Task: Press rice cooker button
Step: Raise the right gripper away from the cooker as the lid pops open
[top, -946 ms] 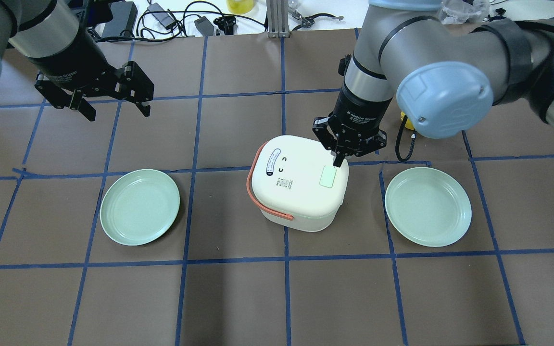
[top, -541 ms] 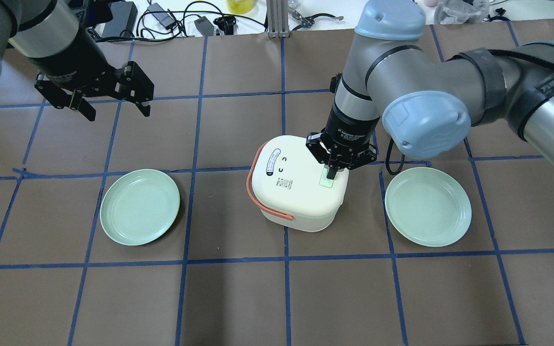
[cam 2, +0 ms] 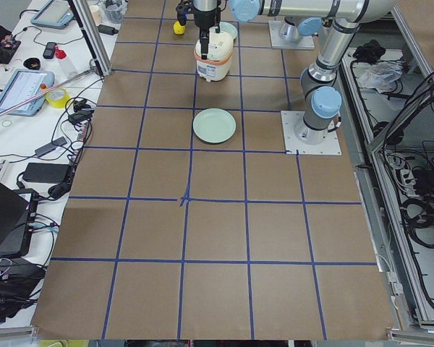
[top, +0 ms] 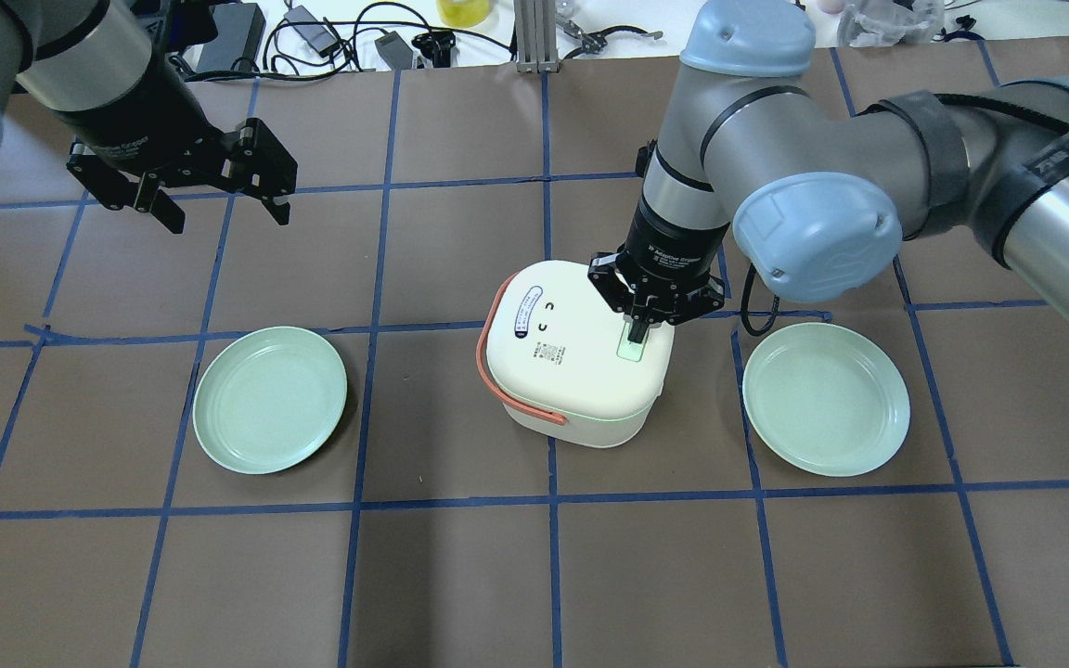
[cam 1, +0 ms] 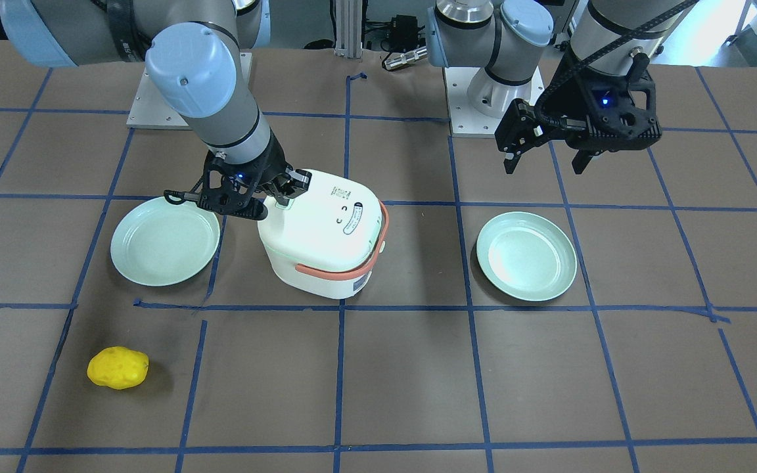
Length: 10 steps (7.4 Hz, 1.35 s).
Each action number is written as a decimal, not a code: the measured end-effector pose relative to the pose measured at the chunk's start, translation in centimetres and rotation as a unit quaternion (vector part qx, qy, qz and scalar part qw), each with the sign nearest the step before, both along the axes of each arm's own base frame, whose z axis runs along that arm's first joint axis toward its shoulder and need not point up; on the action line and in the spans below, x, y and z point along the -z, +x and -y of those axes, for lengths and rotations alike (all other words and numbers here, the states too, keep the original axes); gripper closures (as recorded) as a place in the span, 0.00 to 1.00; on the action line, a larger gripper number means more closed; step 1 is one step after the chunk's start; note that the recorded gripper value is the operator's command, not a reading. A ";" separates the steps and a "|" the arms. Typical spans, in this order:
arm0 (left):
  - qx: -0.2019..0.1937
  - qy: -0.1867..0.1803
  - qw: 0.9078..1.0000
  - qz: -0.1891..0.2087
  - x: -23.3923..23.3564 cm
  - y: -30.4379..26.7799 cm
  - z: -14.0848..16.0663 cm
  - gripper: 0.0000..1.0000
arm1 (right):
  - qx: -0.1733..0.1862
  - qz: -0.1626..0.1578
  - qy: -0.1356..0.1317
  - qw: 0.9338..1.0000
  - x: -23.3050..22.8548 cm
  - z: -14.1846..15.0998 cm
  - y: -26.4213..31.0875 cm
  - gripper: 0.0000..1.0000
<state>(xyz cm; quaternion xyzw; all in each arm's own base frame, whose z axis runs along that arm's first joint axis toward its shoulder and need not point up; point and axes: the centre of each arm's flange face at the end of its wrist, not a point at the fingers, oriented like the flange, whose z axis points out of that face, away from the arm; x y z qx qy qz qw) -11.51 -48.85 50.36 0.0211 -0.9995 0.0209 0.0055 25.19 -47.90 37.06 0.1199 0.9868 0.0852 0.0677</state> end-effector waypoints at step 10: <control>0.000 0.000 1.000 0.000 0.0 0.0 0.0 0.00 | -0.074 -0.064 -0.083 0.992 -12.3 6.1 -11.7 0.00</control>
